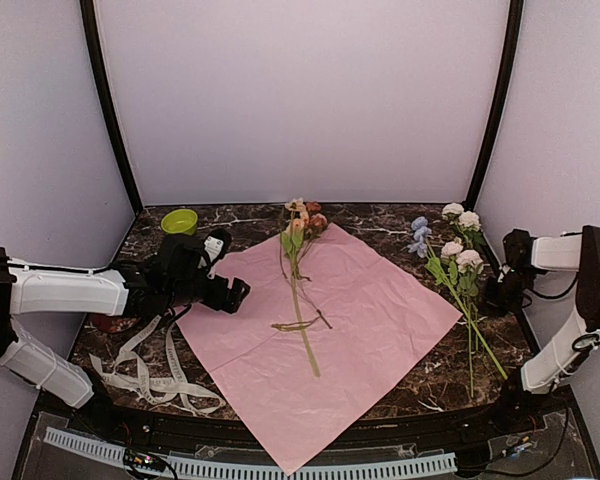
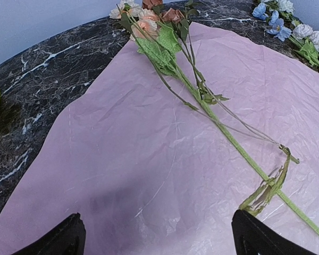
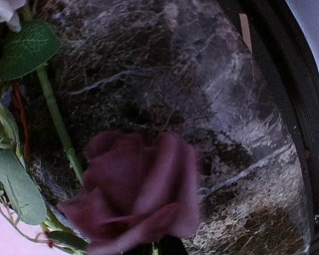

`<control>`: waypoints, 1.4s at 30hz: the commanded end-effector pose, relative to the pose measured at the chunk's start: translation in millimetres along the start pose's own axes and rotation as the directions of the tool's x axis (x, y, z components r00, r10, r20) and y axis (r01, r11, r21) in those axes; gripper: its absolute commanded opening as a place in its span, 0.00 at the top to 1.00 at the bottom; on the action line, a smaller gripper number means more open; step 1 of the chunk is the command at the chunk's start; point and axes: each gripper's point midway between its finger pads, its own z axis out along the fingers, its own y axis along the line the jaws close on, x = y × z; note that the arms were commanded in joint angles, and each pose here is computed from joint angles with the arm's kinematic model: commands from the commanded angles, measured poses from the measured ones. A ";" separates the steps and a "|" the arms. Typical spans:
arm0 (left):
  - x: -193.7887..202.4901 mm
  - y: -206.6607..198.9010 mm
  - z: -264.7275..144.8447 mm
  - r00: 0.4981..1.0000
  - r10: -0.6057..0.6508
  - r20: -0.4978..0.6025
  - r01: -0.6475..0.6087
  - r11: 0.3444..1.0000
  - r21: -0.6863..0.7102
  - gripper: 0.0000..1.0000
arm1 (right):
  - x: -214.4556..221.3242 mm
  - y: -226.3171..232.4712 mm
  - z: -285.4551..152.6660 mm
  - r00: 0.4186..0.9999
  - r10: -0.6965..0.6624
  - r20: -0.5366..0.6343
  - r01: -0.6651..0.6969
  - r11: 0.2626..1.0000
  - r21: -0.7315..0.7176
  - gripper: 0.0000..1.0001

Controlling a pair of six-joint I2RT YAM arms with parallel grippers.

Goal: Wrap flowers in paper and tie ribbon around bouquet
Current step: Pick up the fake flower from the corner of the board, then place the fake flower on the flattened wrapping paper.

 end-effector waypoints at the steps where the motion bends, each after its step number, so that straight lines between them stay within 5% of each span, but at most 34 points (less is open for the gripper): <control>1: -8.8 -0.5 -6.5 0.999 0.005 0.038 -0.006 1.000 0.014 0.01 | -5.8 -4.7 5.1 0.999 -0.035 0.013 0.035 0.999 0.026 1.00; 7: -9.9 -1.0 -13.0 0.999 0.008 0.048 -0.009 1.000 0.023 0.01 | -58.6 -16.5 -59.5 0.966 -0.029 0.255 -0.005 0.991 0.131 1.00; 13: -14.9 -3.5 -17.5 0.999 -0.001 0.044 -0.001 0.999 0.038 0.01 | -116.7 -20.4 -204.4 0.747 -0.012 0.664 -0.106 0.985 0.138 1.00; 17: -16.8 -4.8 -22.3 0.999 -0.012 0.047 0.010 0.999 0.050 0.01 | -111.6 38.4 -288.5 0.556 -0.037 0.830 0.084 0.996 -0.011 1.00; 19: -17.5 -5.8 -24.3 0.998 -0.029 0.051 0.026 0.998 0.059 0.01 | -93.7 92.0 -310.0 0.532 -0.021 0.846 0.284 0.946 -0.155 1.00; 22: -19.8 -9.6 -25.9 0.996 -0.072 0.050 0.067 0.994 0.082 0.01 | -45.1 186.3 -306.9 0.635 -0.052 0.771 0.545 0.737 -0.399 1.00; 26: -20.2 -10.5 -23.6 0.992 -0.120 0.026 0.118 0.990 0.083 0.01 | 65.0 312.1 -327.1 0.733 -0.149 0.664 0.680 0.172 -0.712 1.00; 28: -18.4 -8.3 -21.8 0.991 -0.132 0.005 0.131 0.989 0.063 0.01 | 109.2 354.4 -320.4 0.752 -0.230 0.618 0.643 0.046 -0.765 1.00; 30: -16.7 -5.7 -20.8 0.990 -0.142 -0.009 0.142 0.989 0.046 0.01 | 143.8 394.1 -302.5 0.731 -0.330 0.598 0.637 0.015 -0.771 1.00; 35: -2.6 -0.4 -21.5 0.987 -0.155 -0.045 0.156 0.987 0.022 0.01 | 181.5 464.4 -176.5 0.734 -0.573 0.365 0.598 0.289 -0.748 1.00; 42: 11.4 11.7 -30.8 0.981 -0.186 -0.047 0.186 0.983 -0.009 0.01 | 162.5 517.5 -105.6 0.704 -0.606 0.371 0.674 0.403 -0.619 1.00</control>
